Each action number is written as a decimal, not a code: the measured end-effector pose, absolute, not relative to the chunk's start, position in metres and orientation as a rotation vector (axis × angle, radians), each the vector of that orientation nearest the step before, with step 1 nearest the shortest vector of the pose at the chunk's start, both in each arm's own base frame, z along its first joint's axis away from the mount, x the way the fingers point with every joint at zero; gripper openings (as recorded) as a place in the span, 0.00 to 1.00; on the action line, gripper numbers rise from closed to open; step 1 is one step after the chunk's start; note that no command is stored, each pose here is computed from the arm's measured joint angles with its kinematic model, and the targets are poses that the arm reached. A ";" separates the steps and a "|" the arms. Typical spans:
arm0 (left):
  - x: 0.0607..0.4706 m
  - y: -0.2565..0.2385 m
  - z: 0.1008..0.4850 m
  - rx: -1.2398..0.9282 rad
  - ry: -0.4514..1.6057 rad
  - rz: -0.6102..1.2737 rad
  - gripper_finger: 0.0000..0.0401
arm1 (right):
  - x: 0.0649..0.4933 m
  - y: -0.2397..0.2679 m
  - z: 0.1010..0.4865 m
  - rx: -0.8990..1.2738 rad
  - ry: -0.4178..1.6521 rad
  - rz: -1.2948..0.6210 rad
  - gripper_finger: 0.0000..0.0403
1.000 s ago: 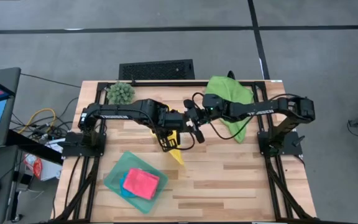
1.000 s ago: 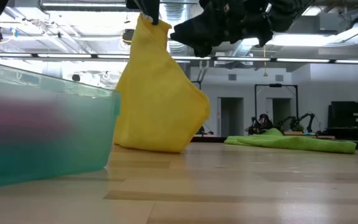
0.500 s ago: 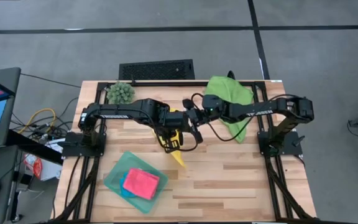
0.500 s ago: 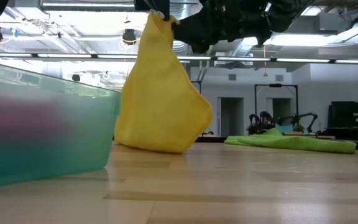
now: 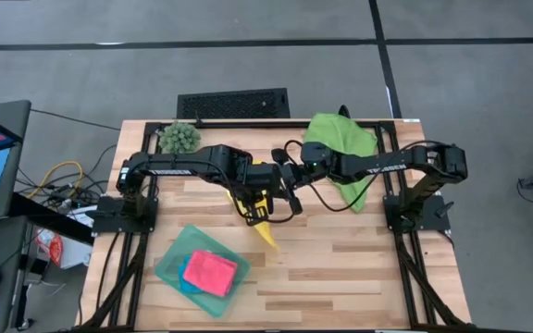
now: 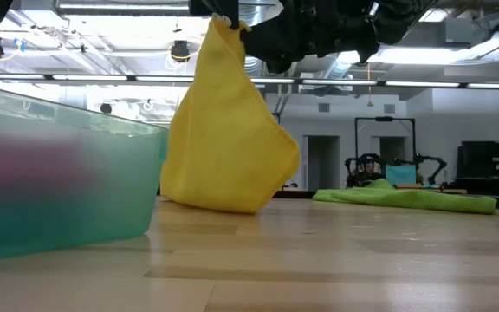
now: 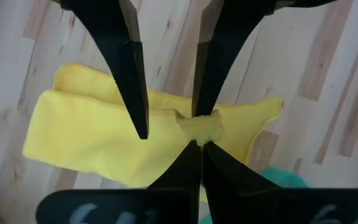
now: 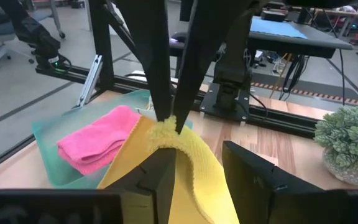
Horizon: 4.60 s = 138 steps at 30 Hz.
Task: Fold microfiber towels
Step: Fold the yellow microfiber towel
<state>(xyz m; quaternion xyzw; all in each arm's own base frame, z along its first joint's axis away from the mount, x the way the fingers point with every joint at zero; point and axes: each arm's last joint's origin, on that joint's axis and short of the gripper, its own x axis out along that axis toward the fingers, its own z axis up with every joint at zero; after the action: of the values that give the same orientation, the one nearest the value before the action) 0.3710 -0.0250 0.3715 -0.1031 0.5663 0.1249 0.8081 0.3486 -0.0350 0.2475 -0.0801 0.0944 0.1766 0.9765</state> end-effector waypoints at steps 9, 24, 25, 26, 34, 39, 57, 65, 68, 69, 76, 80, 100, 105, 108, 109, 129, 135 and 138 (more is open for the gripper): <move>0.368 -0.025 0.371 -0.229 1.237 0.285 0.00 | 0.349 -0.035 0.248 -0.163 0.185 0.359 0.39; 0.370 -0.024 0.373 -0.221 1.207 0.281 0.00 | 0.349 -0.032 0.251 -0.184 0.145 0.372 0.19; 0.370 -0.024 0.373 -0.220 1.208 0.282 0.00 | 0.349 -0.032 0.251 -0.183 0.146 0.372 0.13; 0.370 -0.024 0.373 -0.218 1.207 0.286 0.00 | 0.349 -0.032 0.251 -0.182 0.147 0.371 0.07; 0.367 -0.020 0.372 -0.210 1.189 0.458 0.07 | 0.349 -0.049 0.251 0.053 0.191 0.166 0.01; 0.367 -0.021 0.369 -0.230 1.200 0.476 0.22 | 0.342 -0.084 0.246 0.222 0.245 -0.005 0.01; 0.423 -0.025 0.321 -0.008 0.957 0.715 0.41 | 0.279 -0.185 0.211 0.524 0.562 -0.439 0.00; 0.450 -0.018 0.261 -0.058 0.872 0.603 0.41 | 0.260 -0.200 0.203 0.554 0.639 -0.436 0.00; 0.456 -0.009 0.240 -0.098 0.823 0.542 0.41 | 0.257 -0.203 0.202 0.571 0.644 -0.420 0.00; 0.457 -0.006 0.230 -0.113 0.816 0.512 0.41 | 0.256 -0.203 0.203 0.575 0.642 -0.413 0.00; 0.459 0.009 0.176 -0.219 0.665 0.422 0.41 | 0.254 -0.202 0.204 0.592 0.650 -0.393 0.00; 0.456 0.012 0.164 -0.184 0.565 0.394 0.41 | 0.253 -0.200 0.206 0.596 0.651 -0.386 0.00; 0.478 -0.010 0.123 -0.017 0.592 0.319 0.41 | 0.252 -0.200 0.206 0.609 0.658 -0.390 0.00; 0.480 -0.007 0.102 -0.069 0.623 0.308 0.41 | 0.252 -0.200 0.206 0.607 0.656 -0.389 0.00; 0.482 -0.008 0.099 -0.078 0.635 0.324 0.41 | 0.252 -0.200 0.206 0.608 0.656 -0.389 0.00; 0.482 -0.008 0.100 -0.082 0.636 0.325 0.41 | 0.252 -0.200 0.206 0.608 0.656 -0.389 0.00; 0.477 0.015 0.097 -0.394 0.667 0.467 0.01 | 0.256 -0.193 0.206 0.622 0.663 -0.329 0.01; 0.472 0.011 0.116 -0.491 0.682 0.409 0.00 | 0.257 -0.192 0.206 0.620 0.666 -0.319 0.01; 0.466 0.007 0.146 -0.490 0.672 0.406 0.00 | 0.251 -0.196 0.208 0.631 0.660 -0.334 0.01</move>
<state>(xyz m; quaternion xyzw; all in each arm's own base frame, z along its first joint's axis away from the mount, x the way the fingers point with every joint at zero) 0.4659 0.0073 0.1460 -0.2361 0.3242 0.1958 0.8949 0.2510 -0.1964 0.2079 0.3032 0.3170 -0.1606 0.8842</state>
